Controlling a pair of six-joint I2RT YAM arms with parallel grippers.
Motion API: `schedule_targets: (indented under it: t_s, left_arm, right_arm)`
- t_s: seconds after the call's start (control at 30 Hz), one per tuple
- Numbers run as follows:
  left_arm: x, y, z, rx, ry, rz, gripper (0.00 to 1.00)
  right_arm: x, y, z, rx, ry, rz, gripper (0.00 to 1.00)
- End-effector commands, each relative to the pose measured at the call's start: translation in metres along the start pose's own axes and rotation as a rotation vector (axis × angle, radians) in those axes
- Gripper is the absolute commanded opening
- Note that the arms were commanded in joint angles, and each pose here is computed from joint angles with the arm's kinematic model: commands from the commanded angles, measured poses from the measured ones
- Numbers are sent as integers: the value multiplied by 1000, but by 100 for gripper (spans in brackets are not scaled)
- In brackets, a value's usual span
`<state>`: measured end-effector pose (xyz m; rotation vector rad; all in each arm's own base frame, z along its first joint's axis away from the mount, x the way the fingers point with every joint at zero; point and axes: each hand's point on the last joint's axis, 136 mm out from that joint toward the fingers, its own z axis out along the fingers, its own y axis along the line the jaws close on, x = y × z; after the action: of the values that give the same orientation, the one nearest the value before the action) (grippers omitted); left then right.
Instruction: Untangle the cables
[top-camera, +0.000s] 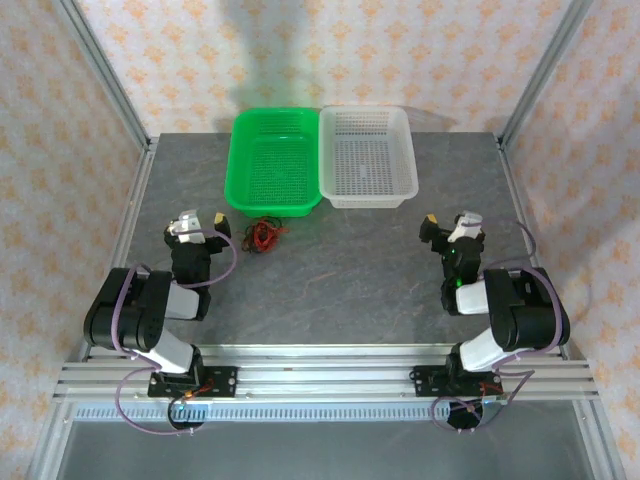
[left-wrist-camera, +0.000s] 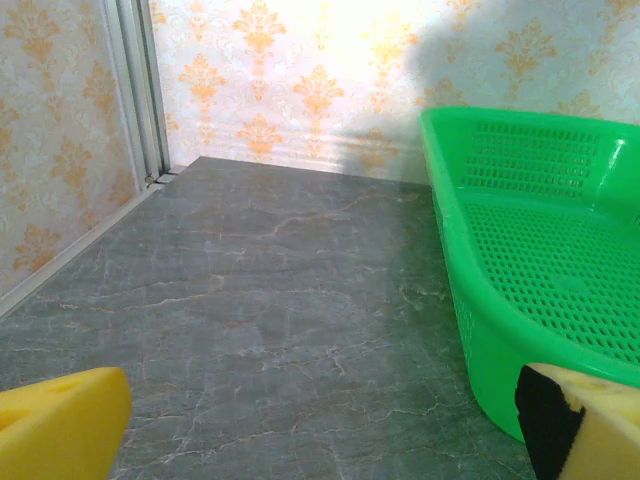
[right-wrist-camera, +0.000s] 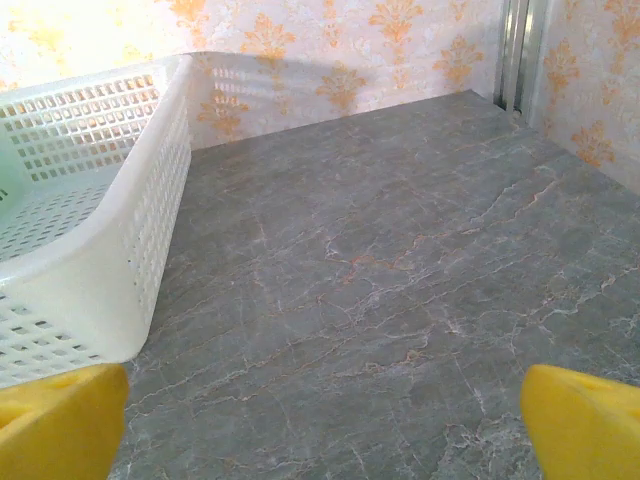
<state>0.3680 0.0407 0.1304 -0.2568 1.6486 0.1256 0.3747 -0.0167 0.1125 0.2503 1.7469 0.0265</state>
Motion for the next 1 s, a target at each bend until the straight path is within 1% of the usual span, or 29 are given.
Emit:
schedule_targets:
  t_s: [0.0, 0.97]
  left_arm:
    - [-3, -3, 2, 14, -8, 6, 99]
    - [-3, -3, 2, 14, -7, 3, 99]
  right_arm:
    - [-12, 0, 2, 14, -34, -1, 100]
    - [-13, 0, 3, 6, -32, 5, 100]
